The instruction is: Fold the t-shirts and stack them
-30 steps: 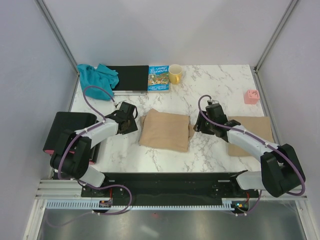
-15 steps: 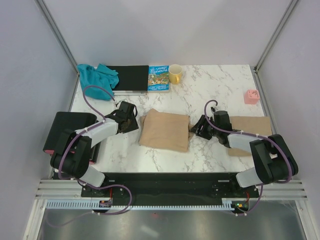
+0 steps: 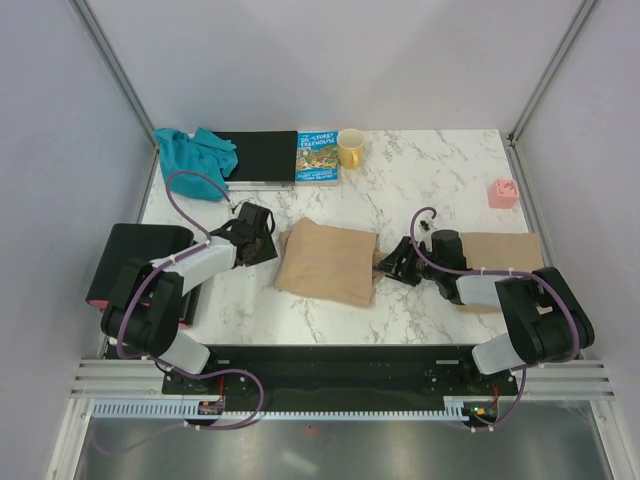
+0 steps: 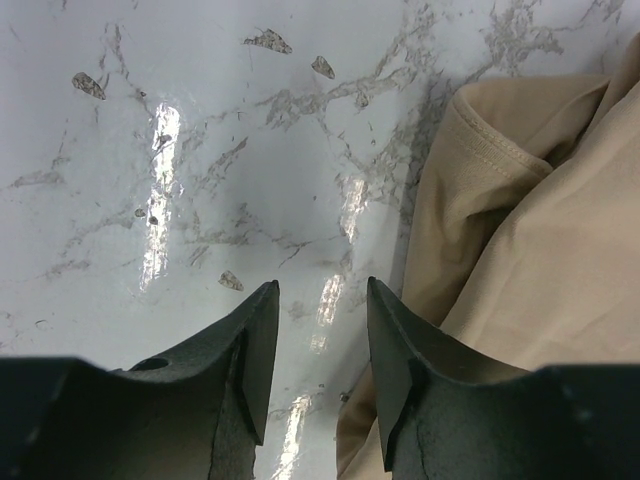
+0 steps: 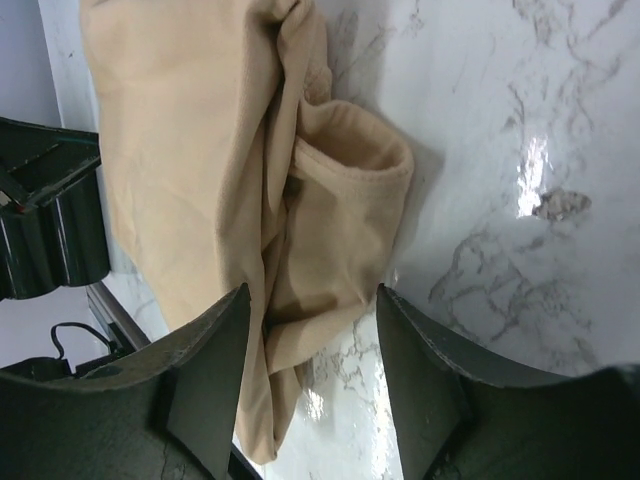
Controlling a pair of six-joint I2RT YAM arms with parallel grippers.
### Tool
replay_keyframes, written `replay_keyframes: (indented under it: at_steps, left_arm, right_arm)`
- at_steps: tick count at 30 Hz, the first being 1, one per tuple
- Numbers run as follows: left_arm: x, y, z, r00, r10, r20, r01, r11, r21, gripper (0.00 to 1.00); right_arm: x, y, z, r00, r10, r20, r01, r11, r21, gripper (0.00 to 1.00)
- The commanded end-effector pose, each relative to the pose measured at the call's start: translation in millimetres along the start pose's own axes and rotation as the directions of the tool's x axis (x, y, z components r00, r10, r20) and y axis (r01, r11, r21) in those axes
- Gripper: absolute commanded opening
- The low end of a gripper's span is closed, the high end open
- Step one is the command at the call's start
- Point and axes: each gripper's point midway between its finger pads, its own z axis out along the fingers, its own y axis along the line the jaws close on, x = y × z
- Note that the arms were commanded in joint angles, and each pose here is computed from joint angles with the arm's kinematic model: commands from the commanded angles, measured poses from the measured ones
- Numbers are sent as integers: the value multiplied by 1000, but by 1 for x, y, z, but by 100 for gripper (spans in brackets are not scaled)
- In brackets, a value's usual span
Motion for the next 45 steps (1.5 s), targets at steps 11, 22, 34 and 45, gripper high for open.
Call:
replay_keyframes:
  at_steps: [11, 22, 34, 45]
  left_arm:
    - [-2, 0, 3, 999, 35, -11, -35, 999, 0, 46]
    - [-5, -7, 2, 999, 41, -21, -40, 999, 18, 45]
    - [-3, -7, 3, 998, 49, -38, -49, 999, 19, 43]
    - [-10, -23, -7, 998, 49, -38, -45, 995, 90, 45]
  right_arm:
    - [12, -2, -16, 999, -19, -35, 16, 996, -83, 67]
    - [12, 23, -14, 998, 13, -61, -29, 966, -256, 67]
    - [21, 13, -5, 994, 63, -94, -85, 965, -249, 67]
    - [-2, -8, -10, 997, -51, -50, 55, 996, 74, 68]
